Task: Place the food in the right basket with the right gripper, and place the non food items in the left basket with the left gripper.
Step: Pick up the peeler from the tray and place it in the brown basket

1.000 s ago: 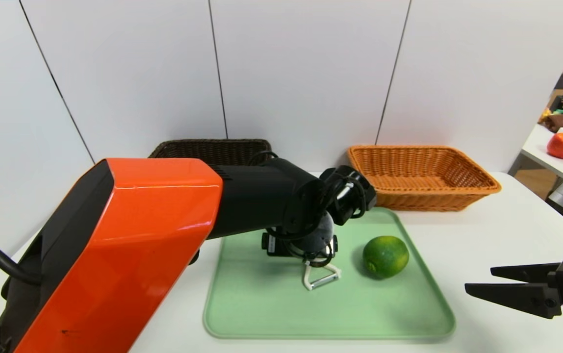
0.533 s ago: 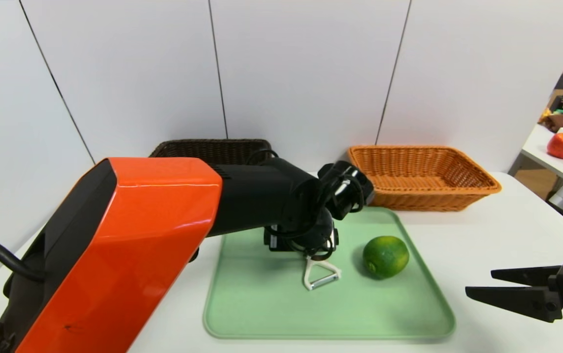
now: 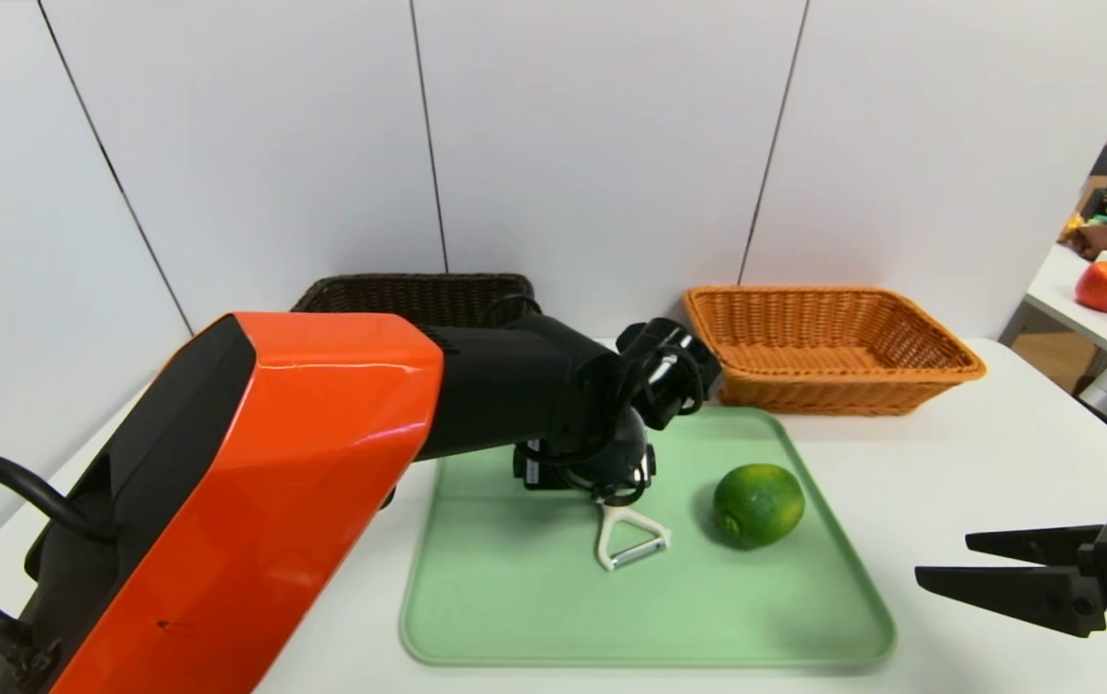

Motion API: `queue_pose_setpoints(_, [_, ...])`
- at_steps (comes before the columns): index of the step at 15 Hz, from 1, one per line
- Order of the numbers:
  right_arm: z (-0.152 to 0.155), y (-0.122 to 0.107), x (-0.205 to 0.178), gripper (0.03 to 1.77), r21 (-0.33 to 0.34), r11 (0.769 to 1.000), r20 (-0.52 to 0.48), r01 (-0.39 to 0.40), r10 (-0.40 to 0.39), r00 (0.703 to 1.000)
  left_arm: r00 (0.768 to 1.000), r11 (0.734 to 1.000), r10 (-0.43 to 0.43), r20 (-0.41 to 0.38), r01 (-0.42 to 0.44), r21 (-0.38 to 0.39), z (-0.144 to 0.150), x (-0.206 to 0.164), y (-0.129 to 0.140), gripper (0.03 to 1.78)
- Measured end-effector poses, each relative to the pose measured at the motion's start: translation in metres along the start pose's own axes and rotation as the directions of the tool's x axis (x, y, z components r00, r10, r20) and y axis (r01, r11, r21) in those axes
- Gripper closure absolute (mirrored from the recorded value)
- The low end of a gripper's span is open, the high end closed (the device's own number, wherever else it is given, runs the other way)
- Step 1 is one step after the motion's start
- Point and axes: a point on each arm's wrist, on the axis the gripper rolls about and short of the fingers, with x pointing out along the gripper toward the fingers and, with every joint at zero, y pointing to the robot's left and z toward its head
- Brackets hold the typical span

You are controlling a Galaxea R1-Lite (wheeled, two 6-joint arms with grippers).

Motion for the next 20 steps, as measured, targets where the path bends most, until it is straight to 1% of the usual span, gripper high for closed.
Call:
queue_pose_setpoints(8, [0.0, 0.001, -0.002, 0.1, -0.002, 1.0, 0.008, 0.003, -0.003, 1.0, 1.0, 1.0, 0.011, -0.003, -0.011, 0.003, 0.0, 0.004, 0.001, 0.12])
queue_pose_setpoints(12, [0.001, 0.0, -0.003, 0.1, -0.002, 1.0, 0.014, 0.007, -0.007, 1.0, 1.0, 1.0, 0.009, -0.005, -0.009, 0.005, -0.001, 0.003, 0.001, 0.69])
queue_pose_setpoints(15, [0.002, 0.0, -0.003, 0.1, -0.003, 1.0, 0.019, 0.009, -0.009, 1.0, 1.0, 1.0, 0.006, -0.005, -0.006, 0.009, 0.0, 0.0, 0.001, 1.0])
queue_pose_setpoints(16, [0.002, 0.0, -0.004, 0.1, -0.005, 1.0, 0.02, 0.009, -0.009, 1.0, 1.0, 1.0, 0.006, -0.007, -0.006, 0.01, 0.0, -0.001, 0.001, 1.14])
queue_pose_setpoints(17, [0.002, 0.001, -0.004, 0.1, -0.006, 1.0, 0.022, 0.009, -0.009, 1.0, 1.0, 1.0, 0.005, -0.007, -0.005, 0.012, 0.0, -0.003, 0.001, 1.51])
queue_pose_setpoints(20, [0.002, 0.002, -0.005, 0.1, -0.009, 1.0, 0.027, 0.011, -0.01, 1.0, 1.0, 1.0, -0.006, 0.001, 0.006, 0.01, 0.001, -0.01, 0.001, 1.51])
